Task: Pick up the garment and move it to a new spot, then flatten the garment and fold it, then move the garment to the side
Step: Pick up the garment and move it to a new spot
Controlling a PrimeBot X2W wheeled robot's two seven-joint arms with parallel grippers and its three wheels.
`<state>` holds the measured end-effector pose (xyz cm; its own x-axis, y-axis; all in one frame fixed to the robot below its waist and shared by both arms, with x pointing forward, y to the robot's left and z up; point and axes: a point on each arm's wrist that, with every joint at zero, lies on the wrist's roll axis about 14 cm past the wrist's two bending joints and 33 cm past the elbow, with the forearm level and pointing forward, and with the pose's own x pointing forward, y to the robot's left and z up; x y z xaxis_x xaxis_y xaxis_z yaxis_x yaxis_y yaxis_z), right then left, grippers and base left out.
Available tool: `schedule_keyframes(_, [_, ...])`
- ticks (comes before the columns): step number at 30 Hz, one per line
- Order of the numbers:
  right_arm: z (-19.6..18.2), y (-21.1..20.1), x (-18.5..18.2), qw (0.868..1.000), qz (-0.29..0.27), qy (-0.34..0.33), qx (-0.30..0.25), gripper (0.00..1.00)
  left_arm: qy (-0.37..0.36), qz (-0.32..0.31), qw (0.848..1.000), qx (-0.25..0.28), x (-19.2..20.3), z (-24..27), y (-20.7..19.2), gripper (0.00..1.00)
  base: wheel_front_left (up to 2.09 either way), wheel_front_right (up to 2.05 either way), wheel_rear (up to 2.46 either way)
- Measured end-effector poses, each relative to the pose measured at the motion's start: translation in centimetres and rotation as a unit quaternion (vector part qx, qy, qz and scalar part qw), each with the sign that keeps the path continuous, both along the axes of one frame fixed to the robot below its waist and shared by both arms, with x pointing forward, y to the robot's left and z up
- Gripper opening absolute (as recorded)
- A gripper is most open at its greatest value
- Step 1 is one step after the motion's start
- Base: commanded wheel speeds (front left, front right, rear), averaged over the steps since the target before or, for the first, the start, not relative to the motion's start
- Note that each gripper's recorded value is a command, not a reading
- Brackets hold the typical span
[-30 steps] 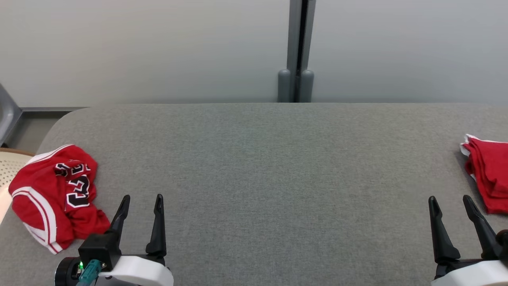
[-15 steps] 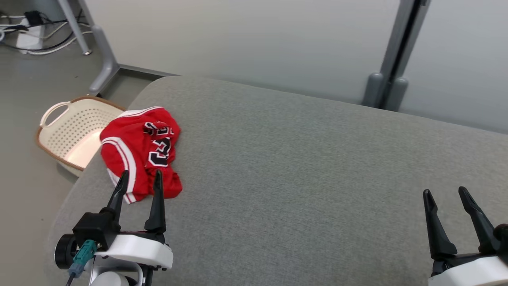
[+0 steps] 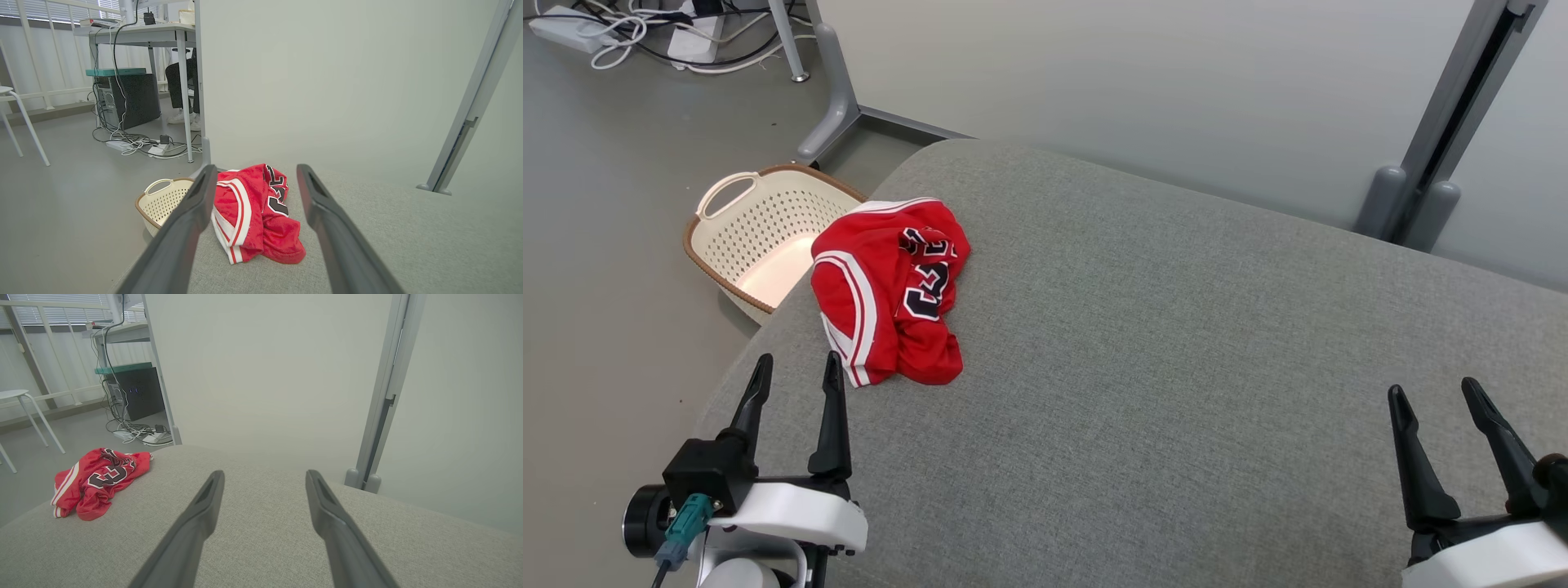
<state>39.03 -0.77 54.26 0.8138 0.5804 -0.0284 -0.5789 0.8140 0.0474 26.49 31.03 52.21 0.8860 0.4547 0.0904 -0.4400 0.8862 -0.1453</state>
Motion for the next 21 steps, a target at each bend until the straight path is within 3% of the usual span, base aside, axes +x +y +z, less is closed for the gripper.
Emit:
schedule_keyframes(9, [-0.3,-0.2,1.0,1.0,0.002,0.004,-0.006,1.0,0.006,-0.006,1.0,-0.001,1.9,-0.1,-0.1,1.0,0.0,0.0,0.0])
schedule_keyframes(21, [-2.7,-2.6,6.6,0.999,-0.008,0.015,-0.027,1.0,0.082,-0.023,0.995,-0.051,10.7,-5.2,-0.1,1.0,0.0,0.0,0.0])
